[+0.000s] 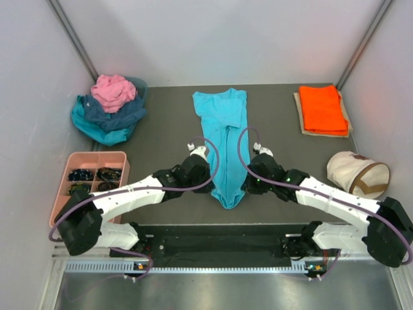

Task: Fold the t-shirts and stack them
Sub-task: Fold the tshirt

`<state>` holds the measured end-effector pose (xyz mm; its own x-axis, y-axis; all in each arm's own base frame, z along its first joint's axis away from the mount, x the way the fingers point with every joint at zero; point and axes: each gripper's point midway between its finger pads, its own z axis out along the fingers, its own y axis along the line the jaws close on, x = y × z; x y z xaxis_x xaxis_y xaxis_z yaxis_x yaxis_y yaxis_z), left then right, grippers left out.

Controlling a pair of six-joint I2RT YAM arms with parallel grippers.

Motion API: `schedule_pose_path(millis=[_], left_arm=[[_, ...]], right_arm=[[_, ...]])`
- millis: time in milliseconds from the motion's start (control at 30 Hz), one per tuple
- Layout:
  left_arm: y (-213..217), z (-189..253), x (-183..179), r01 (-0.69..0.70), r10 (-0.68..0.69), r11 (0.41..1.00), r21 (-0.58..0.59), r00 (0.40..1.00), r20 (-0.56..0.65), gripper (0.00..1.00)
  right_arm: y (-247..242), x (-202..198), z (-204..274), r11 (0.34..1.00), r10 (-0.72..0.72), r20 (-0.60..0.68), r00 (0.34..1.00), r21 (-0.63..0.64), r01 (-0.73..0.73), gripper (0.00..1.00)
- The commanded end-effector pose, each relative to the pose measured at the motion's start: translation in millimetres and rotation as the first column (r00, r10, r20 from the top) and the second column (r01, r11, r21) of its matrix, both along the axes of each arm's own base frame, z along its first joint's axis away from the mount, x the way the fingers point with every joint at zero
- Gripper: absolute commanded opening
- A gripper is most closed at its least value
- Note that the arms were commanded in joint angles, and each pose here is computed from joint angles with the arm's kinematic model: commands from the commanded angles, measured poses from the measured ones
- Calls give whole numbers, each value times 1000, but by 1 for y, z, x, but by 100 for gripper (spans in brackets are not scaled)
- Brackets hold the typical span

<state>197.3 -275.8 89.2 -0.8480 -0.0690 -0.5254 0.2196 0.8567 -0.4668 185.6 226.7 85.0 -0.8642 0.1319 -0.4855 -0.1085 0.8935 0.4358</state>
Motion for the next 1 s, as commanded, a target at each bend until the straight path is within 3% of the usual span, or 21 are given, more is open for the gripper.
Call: schedule_pose_path(millis=[0,367,967], left_arm=[[-6,21,33,-15,13,1000,21,994,105,0],[4,23,96,-70,73,997,-23,985,159,0],[-14,43,175,-33,42,998,-46,978,205,0]], right_arm=[[13,35,34,1000,-4,119,993,-23,7,0],[4,94,42,996,-75,145,987,-41,82,0],[-9,172,44,988,-138,170,976,-49,148,0]])
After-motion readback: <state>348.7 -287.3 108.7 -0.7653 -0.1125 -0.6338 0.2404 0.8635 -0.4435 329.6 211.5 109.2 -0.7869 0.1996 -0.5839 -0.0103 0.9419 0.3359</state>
